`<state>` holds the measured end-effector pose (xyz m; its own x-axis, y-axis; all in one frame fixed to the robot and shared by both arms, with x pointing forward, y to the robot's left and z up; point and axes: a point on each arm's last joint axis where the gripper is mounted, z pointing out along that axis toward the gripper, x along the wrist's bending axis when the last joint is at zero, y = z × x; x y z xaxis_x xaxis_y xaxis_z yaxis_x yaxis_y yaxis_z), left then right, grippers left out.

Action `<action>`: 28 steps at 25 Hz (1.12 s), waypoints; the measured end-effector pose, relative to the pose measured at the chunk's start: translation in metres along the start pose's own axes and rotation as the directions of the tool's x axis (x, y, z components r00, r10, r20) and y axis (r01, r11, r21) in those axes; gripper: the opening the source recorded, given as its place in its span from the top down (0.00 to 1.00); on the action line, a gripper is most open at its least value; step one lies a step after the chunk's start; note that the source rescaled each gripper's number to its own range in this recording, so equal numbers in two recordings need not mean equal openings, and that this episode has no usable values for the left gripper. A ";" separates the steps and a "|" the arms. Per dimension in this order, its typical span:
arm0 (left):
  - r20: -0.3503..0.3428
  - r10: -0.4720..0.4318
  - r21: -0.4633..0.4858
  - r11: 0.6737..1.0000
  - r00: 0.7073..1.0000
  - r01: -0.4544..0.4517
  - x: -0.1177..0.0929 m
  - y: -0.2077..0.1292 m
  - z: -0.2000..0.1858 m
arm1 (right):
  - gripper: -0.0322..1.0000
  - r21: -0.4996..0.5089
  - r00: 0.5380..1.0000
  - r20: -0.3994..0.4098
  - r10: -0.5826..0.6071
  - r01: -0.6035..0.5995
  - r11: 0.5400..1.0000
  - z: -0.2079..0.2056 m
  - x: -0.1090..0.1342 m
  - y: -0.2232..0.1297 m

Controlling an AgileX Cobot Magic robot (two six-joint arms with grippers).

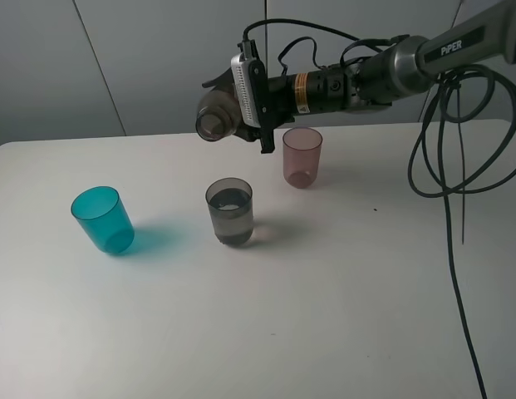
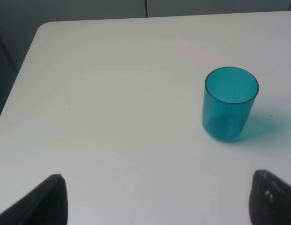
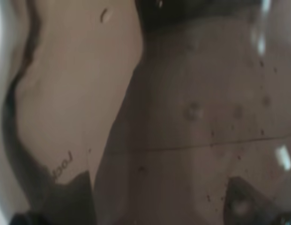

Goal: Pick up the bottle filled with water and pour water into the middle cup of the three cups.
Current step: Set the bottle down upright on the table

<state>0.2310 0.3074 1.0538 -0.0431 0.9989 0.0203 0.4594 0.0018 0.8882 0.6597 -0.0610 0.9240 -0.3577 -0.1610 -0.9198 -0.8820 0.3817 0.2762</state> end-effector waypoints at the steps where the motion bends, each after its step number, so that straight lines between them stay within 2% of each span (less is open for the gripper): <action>1: 0.000 0.000 0.000 1.000 1.000 0.000 0.000 0.000 0.000 | 0.97 -0.003 0.999 0.004 0.046 -0.046 0.999 -0.001 -0.004 0.002; 4: 0.000 0.000 0.000 1.000 1.000 0.000 0.000 0.000 0.000 | 0.97 -0.013 0.983 0.017 0.181 -0.181 0.983 -0.006 -0.015 0.007; 7: 0.000 0.000 0.000 1.000 1.000 0.000 0.000 0.000 0.000 | 0.97 -0.023 0.925 0.029 0.379 -0.378 0.925 -0.013 -0.023 0.015; 10: 0.000 0.000 0.000 1.000 1.000 0.000 0.000 0.000 0.000 | 0.97 -0.029 0.809 0.043 0.587 -0.586 0.810 -0.022 -0.031 0.022; 14: 0.000 0.000 0.000 1.000 1.000 0.000 0.000 0.000 0.000 | 0.97 -0.053 0.610 0.128 0.782 -0.783 0.620 -0.042 -0.050 0.028; 16: 0.000 0.000 0.000 1.000 1.000 0.000 0.000 0.000 0.000 | 0.97 -0.066 0.512 0.198 0.836 -0.844 0.533 -0.057 -0.060 0.028; 20: 0.000 0.000 0.000 1.000 1.000 0.000 0.000 0.000 0.000 | 0.97 -0.108 0.354 0.335 0.873 -0.906 0.409 -0.089 -0.072 0.030; 24: 0.000 0.000 0.000 1.000 1.000 0.000 0.000 0.000 0.000 | 0.97 -0.129 0.231 0.481 0.846 -0.936 0.329 -0.130 -0.078 0.031; 28: 0.000 0.000 0.000 1.000 1.000 0.000 0.000 0.000 0.000 | 0.97 -0.142 0.077 0.618 0.782 -0.968 0.208 -0.167 -0.073 0.026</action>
<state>0.2310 0.3074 1.0538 -0.0431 0.9989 0.0203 0.4594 0.0018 0.8882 0.6121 -0.1912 1.0444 -0.5278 0.8489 -0.0271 0.1191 0.1056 0.9872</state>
